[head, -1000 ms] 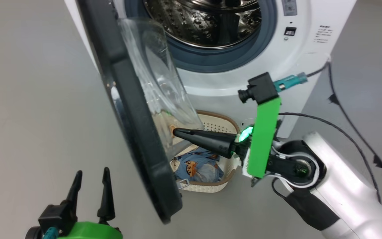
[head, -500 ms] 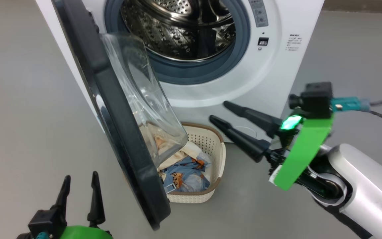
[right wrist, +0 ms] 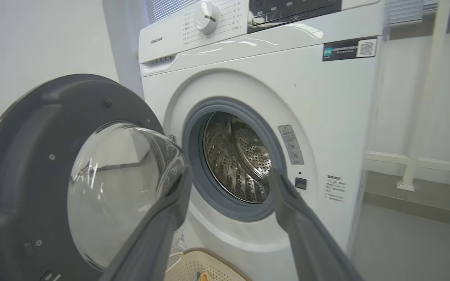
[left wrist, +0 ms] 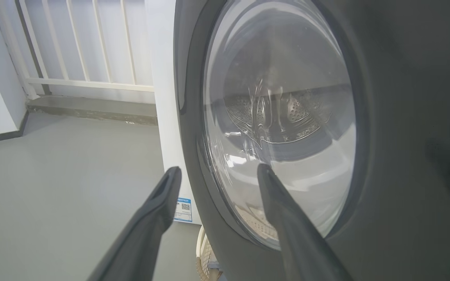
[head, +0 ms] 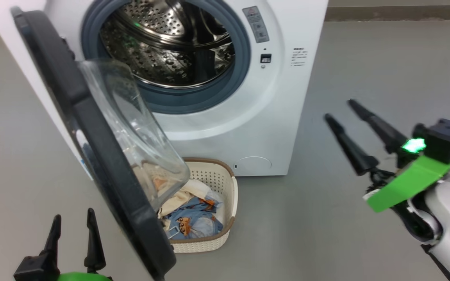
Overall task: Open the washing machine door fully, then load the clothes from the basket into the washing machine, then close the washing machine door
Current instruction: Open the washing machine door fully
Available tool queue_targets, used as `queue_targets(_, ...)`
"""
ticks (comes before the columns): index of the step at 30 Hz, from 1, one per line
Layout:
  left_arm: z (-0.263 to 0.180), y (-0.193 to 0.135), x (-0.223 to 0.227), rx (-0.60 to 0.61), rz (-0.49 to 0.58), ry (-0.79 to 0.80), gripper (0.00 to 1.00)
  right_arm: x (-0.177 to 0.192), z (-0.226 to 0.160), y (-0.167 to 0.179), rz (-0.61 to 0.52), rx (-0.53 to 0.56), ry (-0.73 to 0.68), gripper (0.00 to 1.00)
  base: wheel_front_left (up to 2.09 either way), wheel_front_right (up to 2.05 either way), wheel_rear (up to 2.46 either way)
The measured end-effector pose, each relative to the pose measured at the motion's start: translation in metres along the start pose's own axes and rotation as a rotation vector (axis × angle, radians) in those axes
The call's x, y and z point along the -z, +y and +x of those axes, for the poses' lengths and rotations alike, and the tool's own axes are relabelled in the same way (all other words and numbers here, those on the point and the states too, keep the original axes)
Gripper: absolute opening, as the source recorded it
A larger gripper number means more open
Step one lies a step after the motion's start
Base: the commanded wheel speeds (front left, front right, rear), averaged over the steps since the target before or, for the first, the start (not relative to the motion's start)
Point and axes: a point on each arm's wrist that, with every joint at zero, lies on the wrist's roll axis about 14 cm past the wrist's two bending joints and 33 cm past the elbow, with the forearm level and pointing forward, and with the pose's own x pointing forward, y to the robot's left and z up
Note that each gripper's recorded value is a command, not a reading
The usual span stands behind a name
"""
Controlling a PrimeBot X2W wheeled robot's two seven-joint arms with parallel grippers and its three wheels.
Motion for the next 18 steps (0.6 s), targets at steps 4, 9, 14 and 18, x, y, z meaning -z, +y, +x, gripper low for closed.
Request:
queue_targets(4, 0.003, -0.007, -0.001, 0.026, -0.001, -0.005, 1.0, -0.015, -0.029, -0.036, -0.065, 0.164, -0.073, 1.0, 0.0, 0.0, 0.0)
queue_targets(9, 0.003, -0.006, -0.003, 0.026, 0.001, -0.012, 1.0, -0.001, -0.071, -0.052, -0.098, 0.33, -0.089, 1.0, 0.0, 0.0, 0.0)
queue_targets(14, 0.002, -0.002, -0.005, 0.015, 0.002, -0.018, 1.0, 0.034, -0.11, -0.051, -0.121, 0.434, -0.001, 1.0, 0.0, 0.0, 0.0)
queue_targets(18, 0.0, -0.001, -0.005, 0.016, 0.003, -0.015, 1.0, 0.039, -0.126, -0.054, -0.163, 0.493, 0.022, 1.0, 0.0, 0.0, 0.0)
